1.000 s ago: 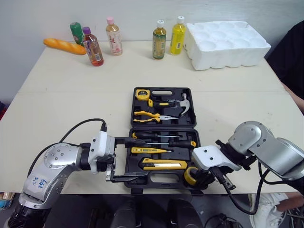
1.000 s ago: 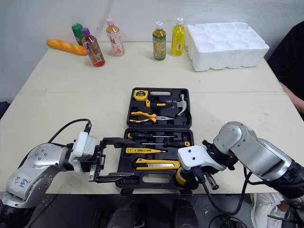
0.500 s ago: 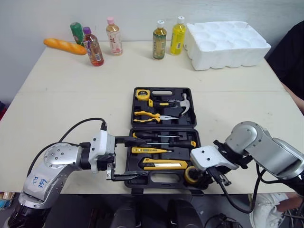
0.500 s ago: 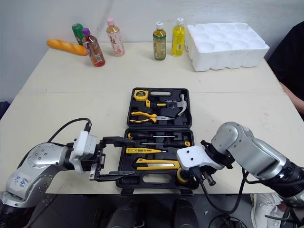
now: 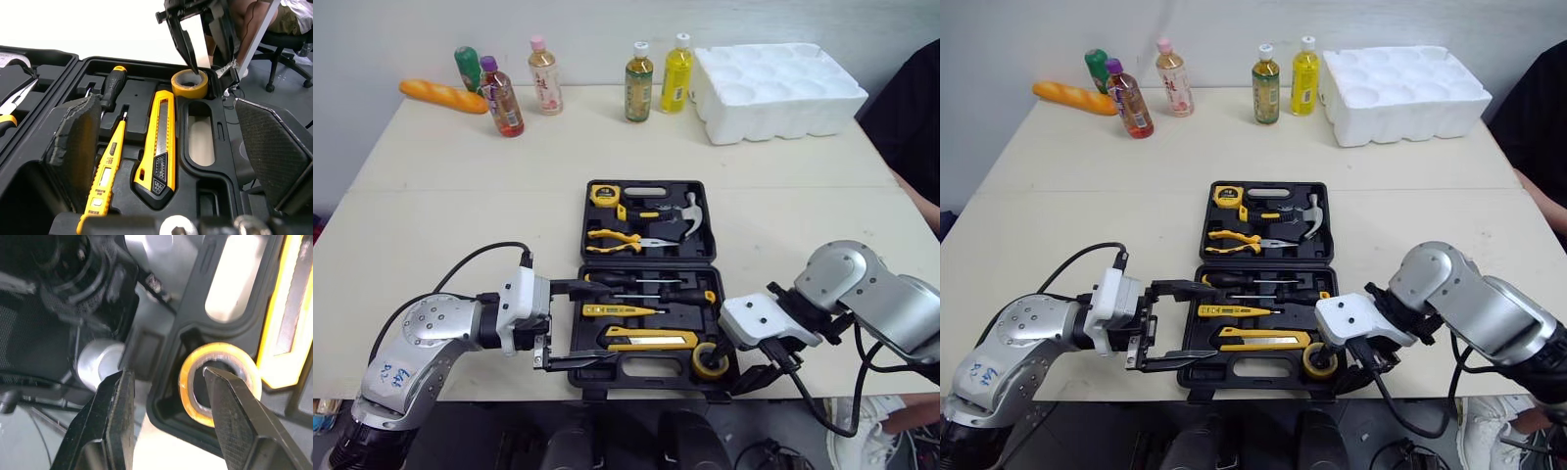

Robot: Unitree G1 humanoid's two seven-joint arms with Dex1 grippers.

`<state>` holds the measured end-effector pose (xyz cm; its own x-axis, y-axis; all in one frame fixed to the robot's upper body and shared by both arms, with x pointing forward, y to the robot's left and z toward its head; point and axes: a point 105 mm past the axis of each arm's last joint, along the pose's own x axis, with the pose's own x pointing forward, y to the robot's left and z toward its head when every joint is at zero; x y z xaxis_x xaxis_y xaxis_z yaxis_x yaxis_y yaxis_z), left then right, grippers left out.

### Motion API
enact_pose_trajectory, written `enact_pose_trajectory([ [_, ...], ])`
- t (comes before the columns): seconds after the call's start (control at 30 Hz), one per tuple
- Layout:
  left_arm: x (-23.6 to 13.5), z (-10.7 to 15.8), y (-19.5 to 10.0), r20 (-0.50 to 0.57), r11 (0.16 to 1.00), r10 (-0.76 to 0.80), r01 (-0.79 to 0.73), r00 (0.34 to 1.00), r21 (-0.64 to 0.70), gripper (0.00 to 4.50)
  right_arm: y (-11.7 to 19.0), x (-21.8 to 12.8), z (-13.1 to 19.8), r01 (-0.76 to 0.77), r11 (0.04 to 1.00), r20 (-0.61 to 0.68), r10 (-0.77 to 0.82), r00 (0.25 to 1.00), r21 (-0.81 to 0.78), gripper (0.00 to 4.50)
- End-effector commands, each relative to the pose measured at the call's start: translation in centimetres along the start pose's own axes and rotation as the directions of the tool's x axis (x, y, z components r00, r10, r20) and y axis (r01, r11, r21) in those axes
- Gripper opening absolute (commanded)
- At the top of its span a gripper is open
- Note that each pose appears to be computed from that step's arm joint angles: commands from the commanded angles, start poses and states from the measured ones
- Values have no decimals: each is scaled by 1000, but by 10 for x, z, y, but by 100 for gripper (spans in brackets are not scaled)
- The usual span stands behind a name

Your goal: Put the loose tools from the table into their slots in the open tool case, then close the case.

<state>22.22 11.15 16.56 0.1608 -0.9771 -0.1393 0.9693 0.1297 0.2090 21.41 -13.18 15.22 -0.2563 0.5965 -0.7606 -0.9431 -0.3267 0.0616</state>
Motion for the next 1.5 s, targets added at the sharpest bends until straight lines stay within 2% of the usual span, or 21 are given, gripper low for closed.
enact_pose_trajectory([
  [0.03,-2,10,0,20,999,16,-17,1000,52,450,8,-14,23,-9,998,225,23,974,-61,233],
  [0.13,-2,10,3,23,998,20,-22,1000,61,450,10,-18,26,20,1000,349,-16,937,-8,233],
  [0.17,-2,10,4,22,998,18,-20,1000,64,450,9,-17,24,48,999,372,-45,927,1,210],
  [0.23,-2,9,5,20,998,14,-15,1000,68,450,9,-12,20,79,997,386,-71,920,-3,156],
  [0.33,0,10,4,31,998,-11,9,999,65,450,7,1,13,121,992,426,-119,897,22,10],
  [0.37,0,10,3,34,998,-26,24,999,59,450,5,6,8,151,988,424,-139,895,5,4],
  [0.47,-1,11,-2,40,997,-73,71,997,43,450,6,19,-5,166,985,391,-133,911,-51,4],
  [0.57,-3,13,1,52,996,-72,70,996,46,450,-8,22,-7,244,969,476,-232,848,38,4],
  [0.63,-5,12,0,37,993,-90,87,995,74,450,-11,24,-14,256,964,481,-258,838,73,4],
  [0.77,-11,9,-2,19,992,-98,97,995,77,450,-9,42,-53,243,962,369,-272,889,123,4],
  [0.9,-15,6,-2,1,991,-103,103,995,82,450,-4,55,-67,219,966,343,-253,905,136,4],
  [1.07,-18,4,0,-10,993,-95,96,995,74,450,-4,63,-84,234,957,326,-279,903,172,4],
  [1.3,-20,1,-1,-25,995,-86,87,996,47,450,-10,64,-113,247,909,352,-364,862,336,4],
  [1.4,-22,-1,-2,-39,996,-78,80,996,29,450,-13,59,-108,236,908,411,-373,832,346,4],
  [1.5,-23,-2,-3,-46,997,-75,76,996,28,450,-11,61,-103,214,928,432,-335,837,306,4],
])
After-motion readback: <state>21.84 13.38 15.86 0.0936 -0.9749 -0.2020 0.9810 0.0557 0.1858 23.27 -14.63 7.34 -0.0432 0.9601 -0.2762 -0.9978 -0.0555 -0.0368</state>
